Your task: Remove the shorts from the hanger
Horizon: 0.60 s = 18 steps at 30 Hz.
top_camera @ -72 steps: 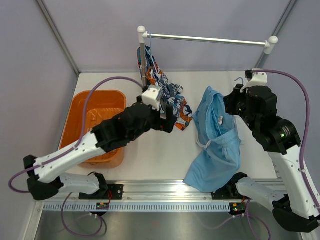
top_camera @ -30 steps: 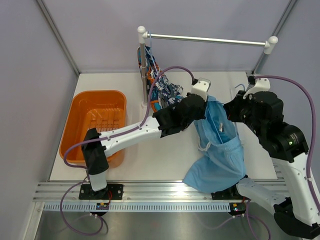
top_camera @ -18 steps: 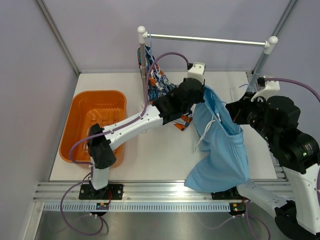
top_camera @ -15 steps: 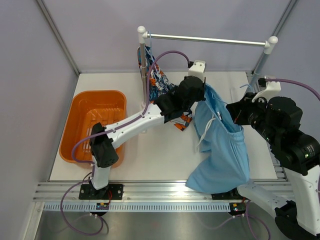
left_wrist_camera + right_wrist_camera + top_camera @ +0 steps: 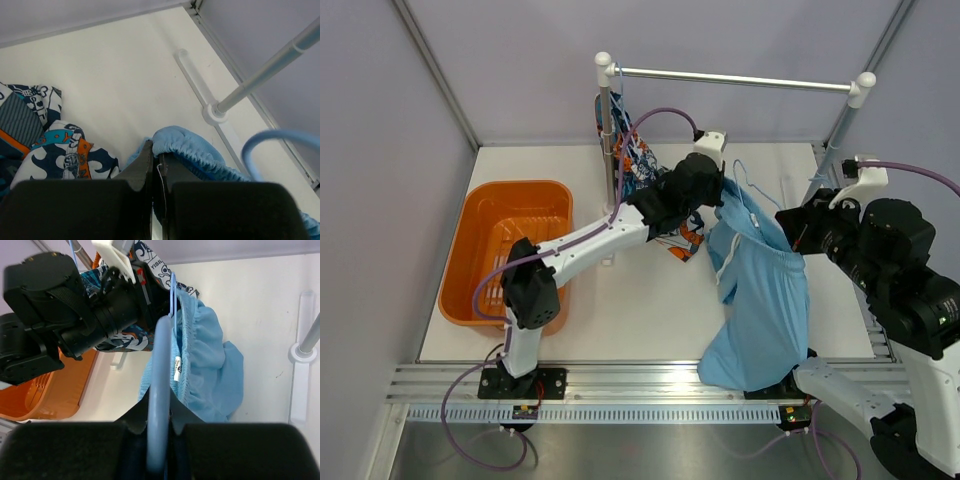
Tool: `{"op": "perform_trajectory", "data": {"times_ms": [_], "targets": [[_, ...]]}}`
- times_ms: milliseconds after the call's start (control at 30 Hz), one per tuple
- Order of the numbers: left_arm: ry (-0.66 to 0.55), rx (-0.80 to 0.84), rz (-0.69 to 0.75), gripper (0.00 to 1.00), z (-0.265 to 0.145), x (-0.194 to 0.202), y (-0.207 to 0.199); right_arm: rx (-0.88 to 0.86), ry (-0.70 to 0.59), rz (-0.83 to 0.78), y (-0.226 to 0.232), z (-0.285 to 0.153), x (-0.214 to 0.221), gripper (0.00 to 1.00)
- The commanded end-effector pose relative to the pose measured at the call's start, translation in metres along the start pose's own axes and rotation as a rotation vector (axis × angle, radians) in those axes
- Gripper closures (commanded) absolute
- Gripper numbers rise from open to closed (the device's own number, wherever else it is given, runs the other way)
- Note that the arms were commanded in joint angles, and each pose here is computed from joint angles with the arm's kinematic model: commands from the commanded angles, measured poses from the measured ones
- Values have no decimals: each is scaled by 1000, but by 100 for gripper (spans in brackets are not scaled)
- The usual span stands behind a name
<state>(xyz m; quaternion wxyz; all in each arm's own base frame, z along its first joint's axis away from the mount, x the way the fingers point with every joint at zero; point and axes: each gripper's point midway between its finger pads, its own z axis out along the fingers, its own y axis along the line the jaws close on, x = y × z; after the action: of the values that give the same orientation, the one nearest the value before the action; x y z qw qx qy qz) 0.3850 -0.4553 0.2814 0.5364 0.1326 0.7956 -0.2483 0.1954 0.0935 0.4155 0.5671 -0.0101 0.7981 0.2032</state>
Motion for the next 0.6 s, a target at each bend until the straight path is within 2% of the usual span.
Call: {"op": "perform_trajectory", "data": {"times_ms": [0,67,200,233,367,433,567], "targets": [[-43,5,-1,100,-1,-5,16,-71,-131,21,13,-24,-30,100],[-49,74,42,100,-26,4,-3,-39,-145,32,8,-15,-31,100],[-154,276,119,100,-87,-4,-55,35,-157,38,-4,10,-29,100],[-144,393,155,100,-109,4,-82,43,-160,43,-5,13,-29,100],[-183,703,354,100,-198,9,-137,96,-182,51,-12,42,-29,100],[-115,826,464,100,-230,34,-158,119,-193,56,-15,51,-31,100],[-46,966,538,100,-277,53,-173,139,-207,63,-14,75,-38,100]]}}
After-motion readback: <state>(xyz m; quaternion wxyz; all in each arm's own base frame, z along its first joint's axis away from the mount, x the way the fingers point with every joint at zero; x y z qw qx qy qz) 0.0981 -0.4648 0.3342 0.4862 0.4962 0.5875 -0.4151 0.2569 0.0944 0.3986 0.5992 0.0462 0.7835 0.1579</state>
